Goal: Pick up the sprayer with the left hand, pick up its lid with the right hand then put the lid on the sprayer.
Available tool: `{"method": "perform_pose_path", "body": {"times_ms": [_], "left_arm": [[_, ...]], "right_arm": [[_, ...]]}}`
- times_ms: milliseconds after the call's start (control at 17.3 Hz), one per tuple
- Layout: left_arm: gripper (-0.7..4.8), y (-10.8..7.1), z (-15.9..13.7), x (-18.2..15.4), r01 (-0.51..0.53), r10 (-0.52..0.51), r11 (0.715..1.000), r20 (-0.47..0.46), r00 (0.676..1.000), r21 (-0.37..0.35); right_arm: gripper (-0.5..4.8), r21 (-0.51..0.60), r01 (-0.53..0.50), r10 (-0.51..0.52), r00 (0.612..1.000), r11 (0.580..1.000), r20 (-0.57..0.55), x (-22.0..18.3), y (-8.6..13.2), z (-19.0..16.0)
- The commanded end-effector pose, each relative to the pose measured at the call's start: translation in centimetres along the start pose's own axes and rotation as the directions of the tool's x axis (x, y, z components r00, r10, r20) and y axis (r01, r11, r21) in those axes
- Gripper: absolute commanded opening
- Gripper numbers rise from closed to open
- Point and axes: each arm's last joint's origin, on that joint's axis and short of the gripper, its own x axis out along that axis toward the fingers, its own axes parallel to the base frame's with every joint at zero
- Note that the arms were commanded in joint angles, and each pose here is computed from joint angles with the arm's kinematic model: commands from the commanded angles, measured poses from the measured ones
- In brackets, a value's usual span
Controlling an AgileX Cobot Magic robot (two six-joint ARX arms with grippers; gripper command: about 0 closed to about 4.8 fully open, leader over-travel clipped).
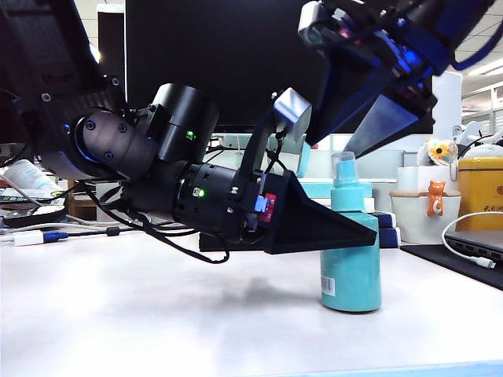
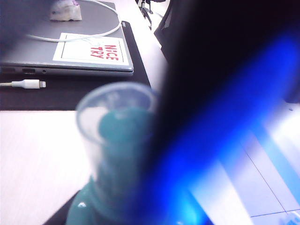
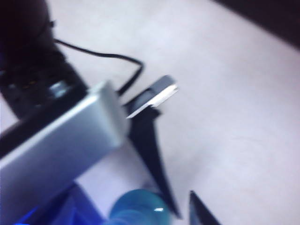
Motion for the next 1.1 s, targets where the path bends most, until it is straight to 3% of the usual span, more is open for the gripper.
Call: {"method": "perform_pose_path", "body": {"times_ms": [58,173,231,289,404,750,866,981,1097], "left_arm": [[2.38,0.1,-0.7,-0.2,-0.048,0.045,0.998,-0.047,0.998,-0.050],[2.77,0.4,-0.7,-0.5,-0.068,0.066,0.997,-0.044,0.997,-0.044],[3.91,0.5,-0.6,-0.7,-0.075,0.074,0.996,-0.037,0.997,-0.037],[4.42,0.6,-0.5,-0.8,-0.079,0.078,0.996,-0.035,0.996,-0.035],[4.78,0.6,-0.3,-1.0,-0.084,0.083,0.996,-0.032,0.996,-0.031],[4.79,0.5,3.0,-2.9,-0.187,0.187,0.982,-0.020,0.982,0.022],[4.79,0.2,3.2,-4.7,-0.204,0.203,0.979,-0.117,0.972,0.012],[4.79,-0.4,2.8,-6.7,-0.210,0.194,0.977,-0.233,0.953,-0.045],[4.79,-0.9,2.9,-8.2,-0.272,0.237,0.960,-0.329,0.914,-0.062]], "right_arm": [[3.07,-0.044,0.055,-0.056,0.998,0.997,-0.002,-1.0,0.2,0.3],[3.06,-0.050,0.071,-0.071,0.997,0.996,-0.002,-2.1,0.6,0.0],[3.06,-0.053,0.108,-0.107,0.994,0.993,0.012,-2.9,0.7,-0.1],[3.06,-0.057,0.146,-0.144,0.989,0.988,0.035,-3.8,0.9,-0.1],[3.06,-0.064,0.190,-0.184,0.979,0.980,0.089,-5.3,1.3,-0.1],[3.06,-0.034,0.345,-0.330,0.919,0.938,0.217,-9.8,2.1,-1.0],[3.06,-0.013,0.374,-0.356,0.894,0.927,0.271,-11.5,2.3,-1.5],[3.06,0.016,0.397,-0.382,0.871,0.918,0.309,-12.7,2.3,-1.8],[3.06,0.085,0.415,-0.417,0.839,0.906,0.350,-13.9,2.3,-2.2]]}}
